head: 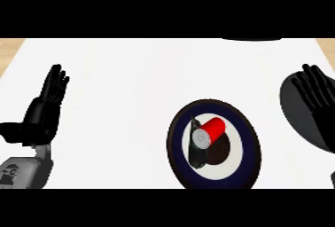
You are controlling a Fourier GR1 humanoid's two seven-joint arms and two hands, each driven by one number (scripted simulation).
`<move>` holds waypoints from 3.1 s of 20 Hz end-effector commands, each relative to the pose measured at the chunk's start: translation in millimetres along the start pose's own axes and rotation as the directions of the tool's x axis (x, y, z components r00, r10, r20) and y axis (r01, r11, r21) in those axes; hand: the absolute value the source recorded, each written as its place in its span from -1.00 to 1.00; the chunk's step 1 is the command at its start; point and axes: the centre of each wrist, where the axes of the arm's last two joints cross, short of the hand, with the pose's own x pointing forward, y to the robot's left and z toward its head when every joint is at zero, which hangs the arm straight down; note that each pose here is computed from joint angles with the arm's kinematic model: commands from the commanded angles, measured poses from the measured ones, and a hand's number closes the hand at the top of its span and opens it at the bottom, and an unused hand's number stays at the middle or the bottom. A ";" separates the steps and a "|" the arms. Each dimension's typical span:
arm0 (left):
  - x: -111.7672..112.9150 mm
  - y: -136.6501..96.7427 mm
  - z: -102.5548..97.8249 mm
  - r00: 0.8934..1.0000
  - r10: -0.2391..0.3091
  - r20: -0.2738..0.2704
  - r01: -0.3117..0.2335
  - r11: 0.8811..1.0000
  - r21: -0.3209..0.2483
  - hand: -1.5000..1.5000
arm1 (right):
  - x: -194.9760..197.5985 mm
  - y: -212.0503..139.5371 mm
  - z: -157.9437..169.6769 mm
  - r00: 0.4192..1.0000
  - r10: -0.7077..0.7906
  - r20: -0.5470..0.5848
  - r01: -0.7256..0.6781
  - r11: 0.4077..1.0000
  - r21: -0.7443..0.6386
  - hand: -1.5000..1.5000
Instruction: Pick the eggplant from the plate and place it in the pan
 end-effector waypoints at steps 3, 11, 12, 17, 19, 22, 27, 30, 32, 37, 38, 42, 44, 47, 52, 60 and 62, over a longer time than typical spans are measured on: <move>3.9 -2.3 -14.8 0.999 -0.009 -0.052 0.009 1.000 -0.007 0.00 | -42.1 51.7 -20.6 0.981 -0.086 -0.177 0.136 0.946 0.294 1.00; -1.8 -10.7 -4.8 0.988 0.038 -0.148 -0.037 0.999 0.012 0.00 | -81.9 56.5 -3.8 0.982 0.150 -0.112 -0.123 0.968 0.217 -1.00; -9.1 3.5 -2.9 0.987 0.010 -0.163 -0.009 1.000 0.005 0.00 | -82.1 53.0 -5.6 0.974 0.211 -0.076 -0.191 0.959 0.210 -1.00; -4.2 -13.5 -16.2 0.987 0.023 -0.158 -0.022 1.000 0.004 0.00 | -23.2 -12.3 -16.7 0.941 0.331 -0.065 -0.300 0.909 0.287 -1.00; 14.2 -4.1 -20.3 0.984 0.016 -0.175 -0.017 1.000 -0.001 0.00 | -3.2 -26.5 -30.2 0.909 0.414 -0.051 -0.366 0.850 0.378 -1.00; 7.1 -19.0 -13.9 0.987 0.025 -0.161 -0.029 0.999 -0.023 0.00 | 31.6 -31.0 -50.8 0.838 0.544 -0.033 -0.459 0.737 0.496 -1.00; 4.8 -1.2 -17.8 0.985 0.008 -0.171 -0.012 1.000 -0.018 0.00 | 82.7 -8.8 -89.8 0.800 0.597 -0.061 -0.470 0.687 0.555 -1.00; 9.9 -10.8 -21.9 0.984 0.013 -0.175 -0.015 1.000 -0.010 0.00 | 80.1 28.9 -113.4 0.788 0.615 -0.030 -0.501 0.668 0.550 -1.00; 11.7 -21.3 -21.2 0.987 0.003 -0.161 -0.003 1.000 -0.004 0.00 | 111.8 29.8 -134.2 0.775 0.632 0.013 -0.539 0.650 0.536 -1.00; 7.8 -6.3 -14.3 0.987 0.010 -0.163 -0.010 1.000 0.000 0.00 | 88.8 66.0 -134.9 0.794 0.608 -0.025 -0.488 0.660 0.572 -1.00; 23.0 -12.2 -15.8 0.986 0.033 -0.163 -0.035 0.999 -0.009 0.00 | 71.4 56.3 -125.2 0.809 0.588 -0.022 -0.460 0.655 0.600 -1.00; -6.0 -22.6 -23.6 0.988 0.030 -0.154 -0.032 0.999 -0.014 0.00 | 81.9 84.6 -134.7 0.847 0.532 -0.002 -0.396 0.634 0.665 -1.00; -0.8 -15.8 -8.2 0.986 0.030 -0.167 -0.031 0.999 -0.007 0.00 | 78.4 106.5 -136.2 0.855 0.518 -0.013 -0.374 0.635 0.676 -1.00; -5.8 13.6 -9.3 0.988 0.004 -0.152 -0.004 1.000 0.003 0.00 | 78.1 103.5 -122.0 0.806 0.591 -0.022 -0.422 0.601 0.679 -1.00; 2.6 -18.7 -11.6 0.985 0.019 -0.170 -0.020 1.000 -0.007 0.00 | 60.0 110.7 -107.0 0.772 0.629 -0.087 -0.401 0.589 0.701 -1.00; 12.9 -18.0 -7.2 0.986 0.017 -0.167 -0.019 1.000 -0.010 0.00 | 42.8 114.2 -128.9 0.681 0.717 -0.146 -0.437 0.559 0.704 -1.00; 0.8 -29.9 -24.3 0.988 0.007 -0.152 -0.006 1.000 0.008 0.00 | 37.0 143.1 -116.4 0.677 0.722 -0.145 -0.422 0.542 0.727 -1.00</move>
